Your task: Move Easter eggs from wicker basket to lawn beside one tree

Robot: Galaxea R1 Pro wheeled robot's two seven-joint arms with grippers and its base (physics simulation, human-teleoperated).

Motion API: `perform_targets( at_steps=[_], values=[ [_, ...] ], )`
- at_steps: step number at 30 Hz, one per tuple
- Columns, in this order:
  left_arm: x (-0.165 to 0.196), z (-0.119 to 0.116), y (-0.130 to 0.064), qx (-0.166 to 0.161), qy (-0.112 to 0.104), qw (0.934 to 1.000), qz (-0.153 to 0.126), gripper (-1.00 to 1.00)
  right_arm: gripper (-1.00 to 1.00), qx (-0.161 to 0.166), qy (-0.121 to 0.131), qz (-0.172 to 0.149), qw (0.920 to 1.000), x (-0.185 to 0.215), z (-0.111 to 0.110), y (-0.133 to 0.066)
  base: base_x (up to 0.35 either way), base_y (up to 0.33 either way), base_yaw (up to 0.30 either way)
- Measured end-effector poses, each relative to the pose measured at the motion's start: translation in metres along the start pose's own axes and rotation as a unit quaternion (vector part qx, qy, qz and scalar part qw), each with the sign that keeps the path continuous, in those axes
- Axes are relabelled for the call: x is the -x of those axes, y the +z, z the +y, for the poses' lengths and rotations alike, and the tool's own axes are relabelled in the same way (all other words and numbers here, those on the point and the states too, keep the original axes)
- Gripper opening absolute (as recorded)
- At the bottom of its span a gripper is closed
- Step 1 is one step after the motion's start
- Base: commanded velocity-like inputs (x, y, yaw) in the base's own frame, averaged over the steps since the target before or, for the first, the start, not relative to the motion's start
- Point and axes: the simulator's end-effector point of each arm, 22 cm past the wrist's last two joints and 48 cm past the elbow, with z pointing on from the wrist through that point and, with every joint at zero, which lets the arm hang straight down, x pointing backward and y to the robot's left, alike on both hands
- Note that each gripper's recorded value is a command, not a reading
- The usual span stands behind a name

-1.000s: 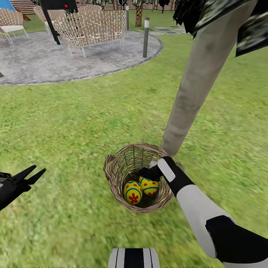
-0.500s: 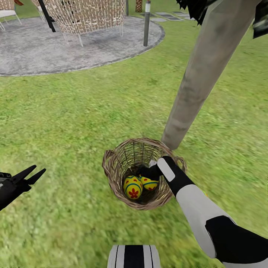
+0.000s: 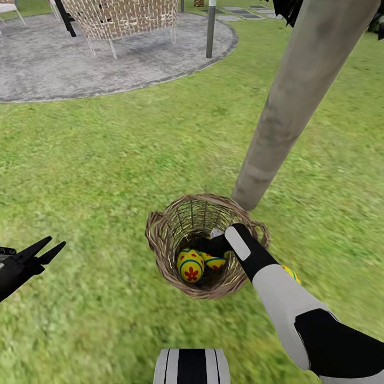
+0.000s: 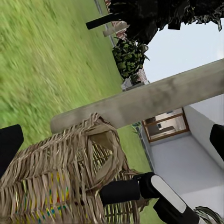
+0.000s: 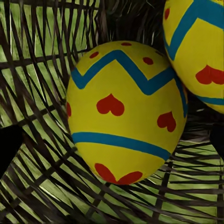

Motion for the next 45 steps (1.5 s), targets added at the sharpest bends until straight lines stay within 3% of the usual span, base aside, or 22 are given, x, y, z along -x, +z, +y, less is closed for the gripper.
perform_targets(
  at_steps=[16, 45],
  values=[
    [-0.010, 0.023, 0.000, 0.017, -0.013, 0.9997, 0.007, 1.00, 1.00, 0.004, 0.010, 0.017, 0.9998, -0.010, -0.012, 0.023, 0.000, 0.000, 0.000],
    [-0.021, 0.046, -0.001, 0.034, -0.025, 0.9990, 0.014, 1.00, 1.00, 0.001, 0.023, 0.018, 0.9996, -0.014, -0.026, 0.046, 0.000, 0.000, 0.000]
  ],
)
